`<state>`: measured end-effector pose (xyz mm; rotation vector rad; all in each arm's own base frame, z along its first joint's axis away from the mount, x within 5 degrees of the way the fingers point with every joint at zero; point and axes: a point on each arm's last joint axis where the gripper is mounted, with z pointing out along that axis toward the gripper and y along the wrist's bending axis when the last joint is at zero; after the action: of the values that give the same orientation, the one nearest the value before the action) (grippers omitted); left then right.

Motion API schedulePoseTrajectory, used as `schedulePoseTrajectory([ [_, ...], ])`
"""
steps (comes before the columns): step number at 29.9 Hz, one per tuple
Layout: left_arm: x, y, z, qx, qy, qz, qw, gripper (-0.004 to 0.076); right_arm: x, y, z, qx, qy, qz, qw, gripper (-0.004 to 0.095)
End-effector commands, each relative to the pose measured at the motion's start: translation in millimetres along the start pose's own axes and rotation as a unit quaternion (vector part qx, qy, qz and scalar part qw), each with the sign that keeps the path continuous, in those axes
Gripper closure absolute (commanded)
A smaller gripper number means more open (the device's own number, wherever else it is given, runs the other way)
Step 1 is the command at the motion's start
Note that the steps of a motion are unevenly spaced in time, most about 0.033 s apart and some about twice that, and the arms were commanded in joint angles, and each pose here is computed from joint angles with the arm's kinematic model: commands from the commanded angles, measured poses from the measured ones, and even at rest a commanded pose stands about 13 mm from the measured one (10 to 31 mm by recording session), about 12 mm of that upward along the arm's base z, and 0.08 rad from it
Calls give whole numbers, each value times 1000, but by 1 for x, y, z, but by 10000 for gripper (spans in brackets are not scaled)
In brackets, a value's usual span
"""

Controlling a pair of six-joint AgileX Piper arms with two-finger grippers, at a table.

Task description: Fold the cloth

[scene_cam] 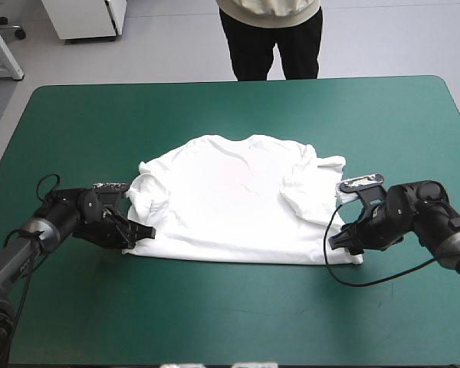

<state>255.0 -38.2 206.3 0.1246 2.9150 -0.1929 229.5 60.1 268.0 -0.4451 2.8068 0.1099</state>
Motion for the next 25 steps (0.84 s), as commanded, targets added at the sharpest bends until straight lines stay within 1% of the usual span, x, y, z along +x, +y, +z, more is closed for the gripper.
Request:
schedulePoseTrajectory([
  [1,3,3,-1,-19,9,19,1000,733,-11,-3,0,8,-32,4,999,345],
  [4,3,3,-1,-18,9,15,1000,733,-12,-4,13,8,-23,5,1000,345],
  [7,3,3,-1,-18,9,19,1000,733,-3,-5,31,8,-7,7,1000,351],
  [10,3,4,-1,-19,10,20,1000,733,6,-5,44,9,-7,11,1000,390],
  [13,3,4,-1,-19,10,20,1000,733,12,-5,51,10,-8,13,1000,449],
  [15,3,4,-1,-19,7,20,1000,733,16,-5,53,8,-1,16,1000,532],
  [16,3,4,-1,-19,8,20,1000,733,17,-4,54,7,4,16,1000,595],
  [20,2,4,-1,-20,4,21,1000,733,21,-4,53,5,20,11,1000,918],
  [25,3,4,-11,-27,-15,29,999,733,22,-3,43,6,0,12,1000,921],
])
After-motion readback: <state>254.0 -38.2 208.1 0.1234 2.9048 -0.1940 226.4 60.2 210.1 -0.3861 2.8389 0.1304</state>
